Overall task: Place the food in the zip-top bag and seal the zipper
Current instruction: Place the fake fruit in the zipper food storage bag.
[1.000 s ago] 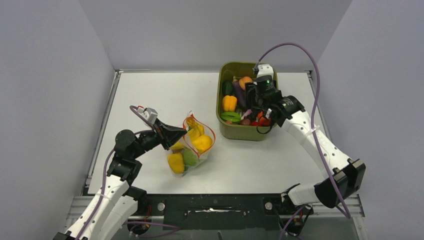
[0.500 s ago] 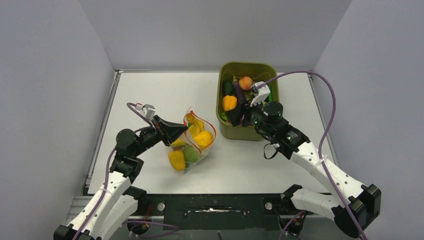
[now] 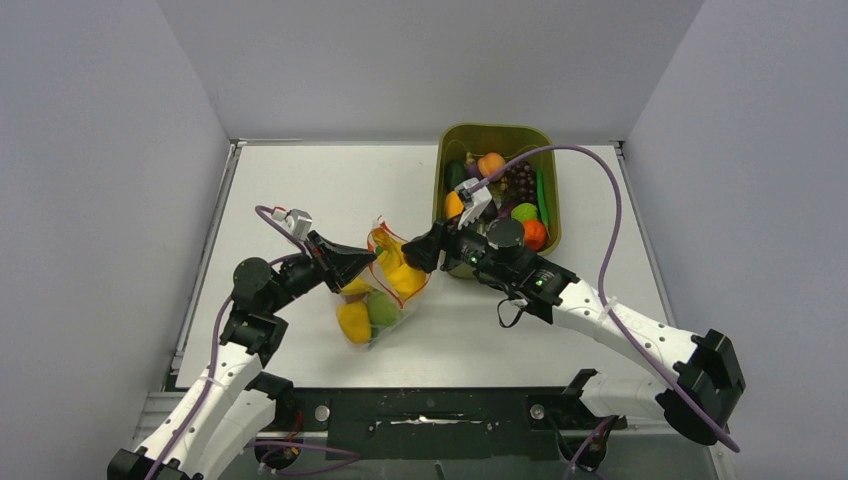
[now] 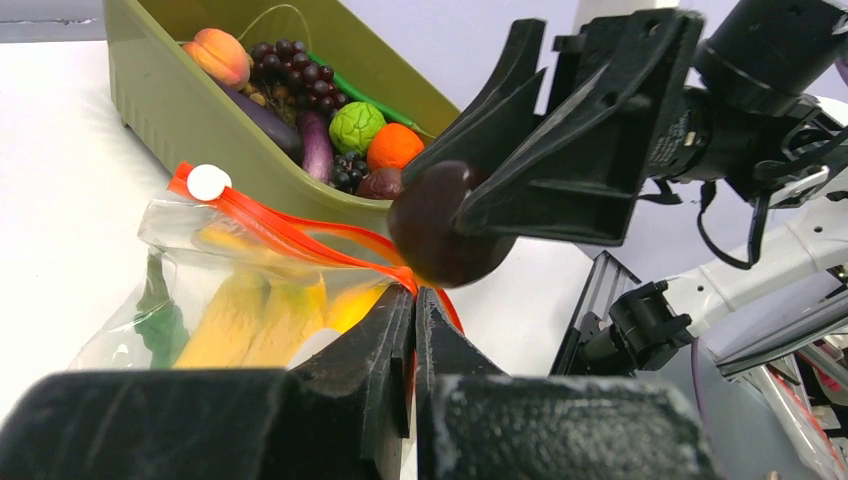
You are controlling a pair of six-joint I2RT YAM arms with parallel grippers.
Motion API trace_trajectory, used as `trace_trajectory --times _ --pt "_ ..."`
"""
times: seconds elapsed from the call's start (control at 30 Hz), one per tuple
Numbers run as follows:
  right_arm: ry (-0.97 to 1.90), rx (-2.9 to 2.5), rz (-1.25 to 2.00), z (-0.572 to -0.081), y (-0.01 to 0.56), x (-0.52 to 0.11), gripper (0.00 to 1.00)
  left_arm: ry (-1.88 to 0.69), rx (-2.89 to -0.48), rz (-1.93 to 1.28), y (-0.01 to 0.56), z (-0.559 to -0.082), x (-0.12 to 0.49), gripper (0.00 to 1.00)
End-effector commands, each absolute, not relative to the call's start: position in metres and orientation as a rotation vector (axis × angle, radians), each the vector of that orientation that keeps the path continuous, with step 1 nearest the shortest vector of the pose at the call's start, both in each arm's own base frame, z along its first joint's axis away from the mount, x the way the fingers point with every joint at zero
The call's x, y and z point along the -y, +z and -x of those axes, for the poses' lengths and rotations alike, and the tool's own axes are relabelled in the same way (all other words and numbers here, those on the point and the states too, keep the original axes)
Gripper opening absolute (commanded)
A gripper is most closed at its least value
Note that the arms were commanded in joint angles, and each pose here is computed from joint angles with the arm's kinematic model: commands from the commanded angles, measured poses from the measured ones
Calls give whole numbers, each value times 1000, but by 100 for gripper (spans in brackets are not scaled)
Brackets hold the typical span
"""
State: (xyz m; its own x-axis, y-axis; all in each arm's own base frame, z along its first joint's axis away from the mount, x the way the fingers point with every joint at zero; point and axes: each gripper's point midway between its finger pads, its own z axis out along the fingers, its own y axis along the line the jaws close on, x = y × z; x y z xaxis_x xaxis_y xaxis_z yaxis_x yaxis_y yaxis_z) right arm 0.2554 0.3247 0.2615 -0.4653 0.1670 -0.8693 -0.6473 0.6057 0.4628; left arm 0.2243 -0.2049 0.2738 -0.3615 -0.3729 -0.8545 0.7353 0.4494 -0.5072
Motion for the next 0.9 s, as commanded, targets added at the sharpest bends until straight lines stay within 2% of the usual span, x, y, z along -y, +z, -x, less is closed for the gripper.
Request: trace_trajectory --times 0.0,0.4,0.73,0.87 --pt "1113 -1725 362 -255 281 -348 44 -1188 -1399 -384 310 -219 204 0" --pt "1220 -1830 374 -245 245 -377 50 -1191 -1399 -371 308 -218 203 0" --pt "1111 -1907 410 -249 242 -372 69 -1186 -1392 -388 311 -214 202 0" --pt "1060 -1913 422 -249 247 -363 72 -1183 -1390 -388 310 -213 202 0"
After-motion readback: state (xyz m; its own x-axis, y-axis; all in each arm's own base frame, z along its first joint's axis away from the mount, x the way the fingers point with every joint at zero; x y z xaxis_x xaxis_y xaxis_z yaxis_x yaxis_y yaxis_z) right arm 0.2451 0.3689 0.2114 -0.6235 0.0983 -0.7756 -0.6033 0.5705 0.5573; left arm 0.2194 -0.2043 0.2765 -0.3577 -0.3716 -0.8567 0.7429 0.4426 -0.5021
